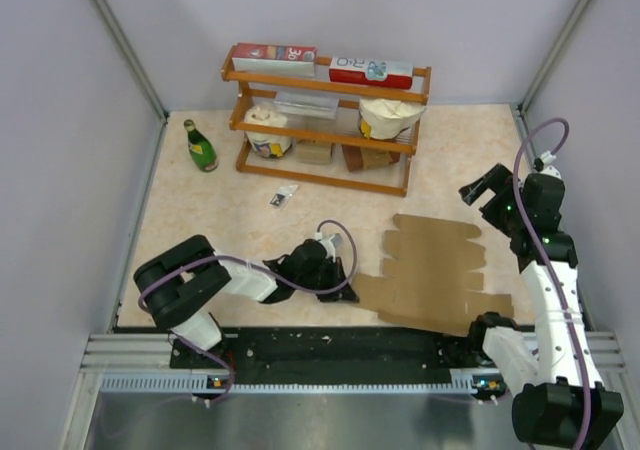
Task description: Fold the paper box
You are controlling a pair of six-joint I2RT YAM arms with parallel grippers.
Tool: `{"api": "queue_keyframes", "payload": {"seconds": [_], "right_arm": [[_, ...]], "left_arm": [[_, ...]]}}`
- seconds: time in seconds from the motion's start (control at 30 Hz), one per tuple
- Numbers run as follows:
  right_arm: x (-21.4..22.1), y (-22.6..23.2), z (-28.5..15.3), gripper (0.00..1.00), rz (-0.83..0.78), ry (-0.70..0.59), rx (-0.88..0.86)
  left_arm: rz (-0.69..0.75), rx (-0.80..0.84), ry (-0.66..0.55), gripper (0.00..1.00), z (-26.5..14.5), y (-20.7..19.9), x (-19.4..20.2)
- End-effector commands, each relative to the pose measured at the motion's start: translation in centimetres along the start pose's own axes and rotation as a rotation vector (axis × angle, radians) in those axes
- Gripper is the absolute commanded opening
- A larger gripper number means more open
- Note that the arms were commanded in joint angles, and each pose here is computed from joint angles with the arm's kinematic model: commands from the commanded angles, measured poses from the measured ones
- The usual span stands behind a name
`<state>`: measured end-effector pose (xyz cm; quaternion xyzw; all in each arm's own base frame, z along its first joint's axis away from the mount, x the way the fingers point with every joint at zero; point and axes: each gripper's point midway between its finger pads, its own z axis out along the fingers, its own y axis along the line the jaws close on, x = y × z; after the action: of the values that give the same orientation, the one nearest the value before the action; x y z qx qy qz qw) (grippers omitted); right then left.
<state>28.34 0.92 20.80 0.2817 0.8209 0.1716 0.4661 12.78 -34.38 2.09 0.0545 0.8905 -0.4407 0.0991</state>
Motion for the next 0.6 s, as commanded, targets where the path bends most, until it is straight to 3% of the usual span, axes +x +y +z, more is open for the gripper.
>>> {"api": "queue_keyframes", "payload": {"seconds": [0.0, 0.33, 0.5, 0.57], "right_arm": [[-0.3, 0.6, 0.3, 0.96, -0.031, 0.000, -0.045], [1.6, 2.0, 1.9, 0.95, -0.105, 0.095, -0.132], [3.2, 3.9, 3.9, 0.91, -0.116, 0.136, -0.166], [4.0, 5.2, 4.9, 0.84, -0.116, 0.152, -0.192]], "left_arm": [[-0.107, -0.124, -0.096, 0.00, -1.0, 4.3, -0.3], [-0.175, -0.210, -0.223, 0.00, -5.1, 8.3, -2.0], [-0.140, -0.286, -0.272, 0.00, -7.2, 9.0, -2.9], [-0.126, -0.305, -0.277, 0.00, -7.7, 9.0, -3.1]]}}
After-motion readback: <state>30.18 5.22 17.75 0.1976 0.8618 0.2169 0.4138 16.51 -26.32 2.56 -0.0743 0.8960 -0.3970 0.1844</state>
